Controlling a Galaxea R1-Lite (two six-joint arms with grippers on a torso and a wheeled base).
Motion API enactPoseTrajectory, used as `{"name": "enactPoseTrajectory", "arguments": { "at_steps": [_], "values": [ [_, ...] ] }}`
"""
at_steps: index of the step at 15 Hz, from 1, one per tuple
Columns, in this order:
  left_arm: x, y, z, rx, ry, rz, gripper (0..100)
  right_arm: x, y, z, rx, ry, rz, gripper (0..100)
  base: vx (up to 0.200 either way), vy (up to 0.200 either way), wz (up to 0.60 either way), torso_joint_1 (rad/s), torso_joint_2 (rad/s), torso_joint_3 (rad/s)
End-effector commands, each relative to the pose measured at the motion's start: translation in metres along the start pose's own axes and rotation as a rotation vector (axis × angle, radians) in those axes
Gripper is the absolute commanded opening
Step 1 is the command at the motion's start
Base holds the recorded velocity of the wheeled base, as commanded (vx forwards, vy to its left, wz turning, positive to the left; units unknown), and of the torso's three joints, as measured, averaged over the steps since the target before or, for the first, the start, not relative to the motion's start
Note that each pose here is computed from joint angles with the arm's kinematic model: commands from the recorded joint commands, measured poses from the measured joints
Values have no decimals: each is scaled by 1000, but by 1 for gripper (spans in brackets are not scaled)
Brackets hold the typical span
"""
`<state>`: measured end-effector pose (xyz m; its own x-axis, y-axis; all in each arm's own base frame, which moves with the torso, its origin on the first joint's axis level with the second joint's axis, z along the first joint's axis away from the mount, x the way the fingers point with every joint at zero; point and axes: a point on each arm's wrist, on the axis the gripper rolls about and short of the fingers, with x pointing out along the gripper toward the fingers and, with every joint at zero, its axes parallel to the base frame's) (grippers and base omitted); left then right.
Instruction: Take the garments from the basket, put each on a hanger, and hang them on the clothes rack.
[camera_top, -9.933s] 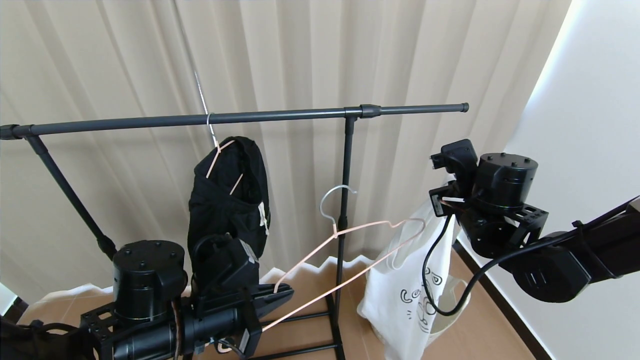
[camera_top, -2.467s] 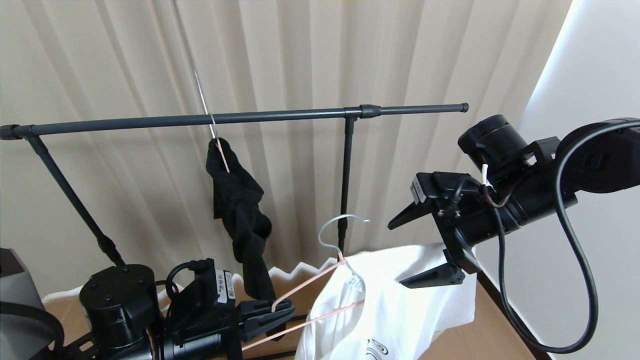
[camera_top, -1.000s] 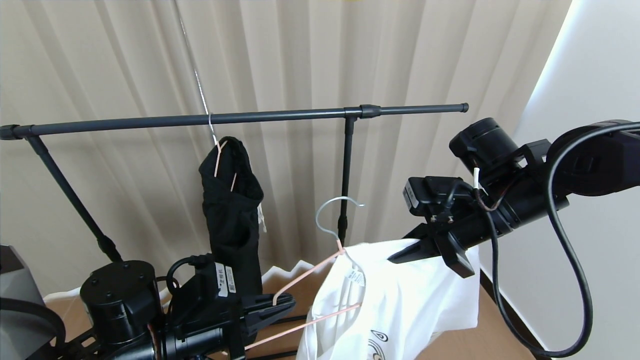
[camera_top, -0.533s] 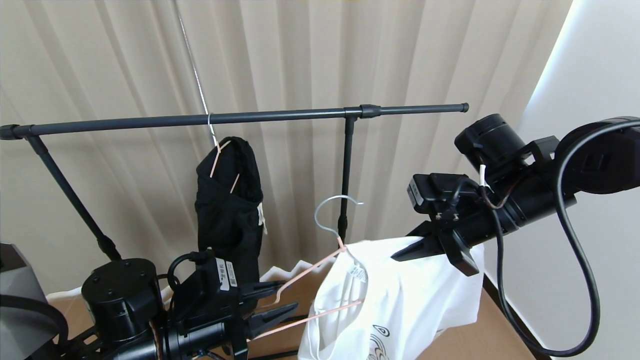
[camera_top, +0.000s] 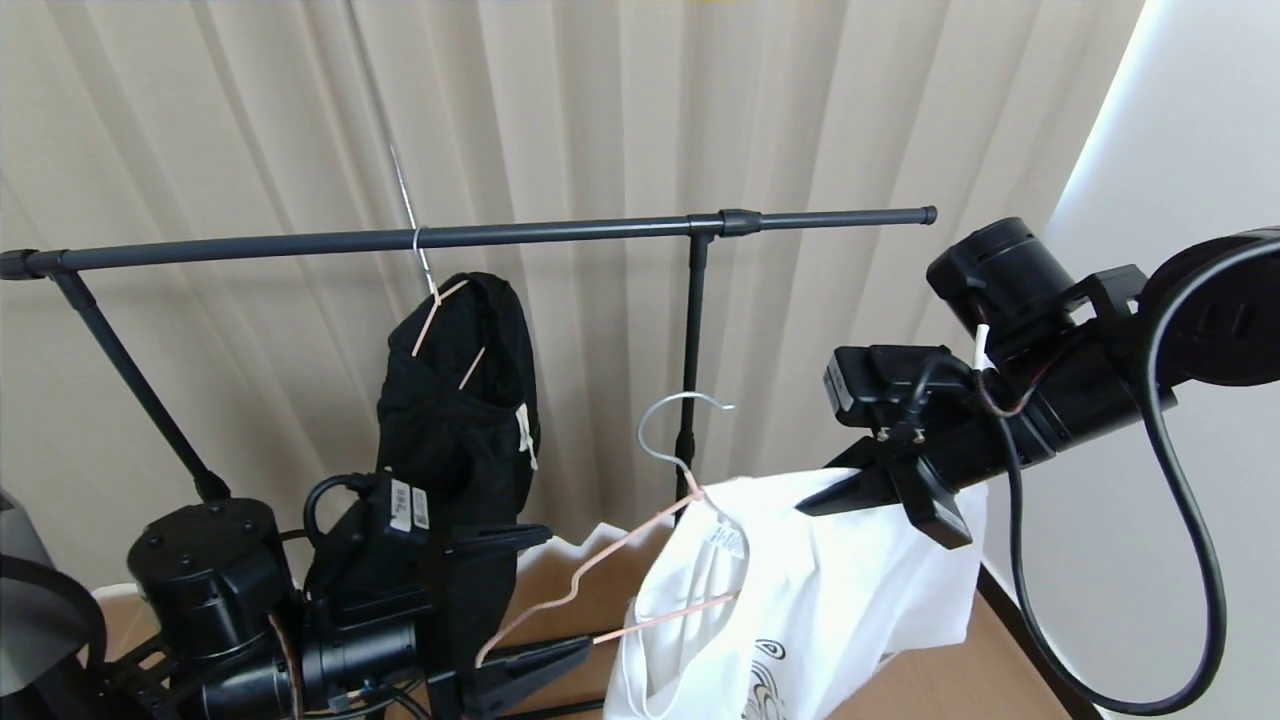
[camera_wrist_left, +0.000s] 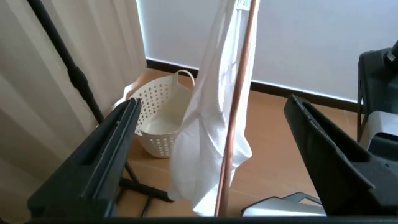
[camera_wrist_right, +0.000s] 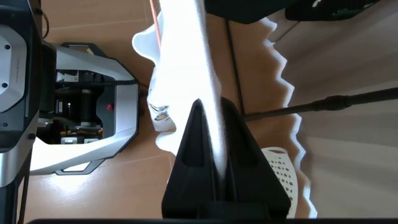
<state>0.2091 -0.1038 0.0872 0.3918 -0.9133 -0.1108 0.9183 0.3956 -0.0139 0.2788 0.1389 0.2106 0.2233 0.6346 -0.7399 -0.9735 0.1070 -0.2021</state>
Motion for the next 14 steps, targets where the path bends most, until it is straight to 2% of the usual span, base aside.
{"name": "enactPoseTrajectory", "arguments": {
  "at_steps": [1,3,5,6,7,9,11,14],
  "values": [
    [-13,10,15,-17,-58,15,100,-6,-2,3,-5,15,-55,0,0,0,0,0,0,0],
    [-11,15,16,-55,-68,23,100,-8,-7,6,24,20,-136,0,0,0,0,0,0,0],
    [-6,21,20,-41,-84,27,100,-13,-11,12,74,11,-237,0,0,0,0,0,0,0],
    [-5,23,25,-24,-100,35,100,-14,-11,13,79,23,-272,0,0,0,0,0,0,0],
    [-2,26,26,-31,-93,55,100,-18,-10,14,81,25,-304,0,0,0,0,0,0,0],
    [0,28,28,-51,-72,87,100,-16,-9,13,99,16,-342,0,0,0,0,0,0,0],
    [13,25,30,-95,-11,155,100,-5,6,11,183,-14,-491,0,0,0,0,0,0,0],
    [33,20,32,-106,56,312,100,11,18,0,194,-55,-624,0,0,0,0,0,0,0]
  ]
}}
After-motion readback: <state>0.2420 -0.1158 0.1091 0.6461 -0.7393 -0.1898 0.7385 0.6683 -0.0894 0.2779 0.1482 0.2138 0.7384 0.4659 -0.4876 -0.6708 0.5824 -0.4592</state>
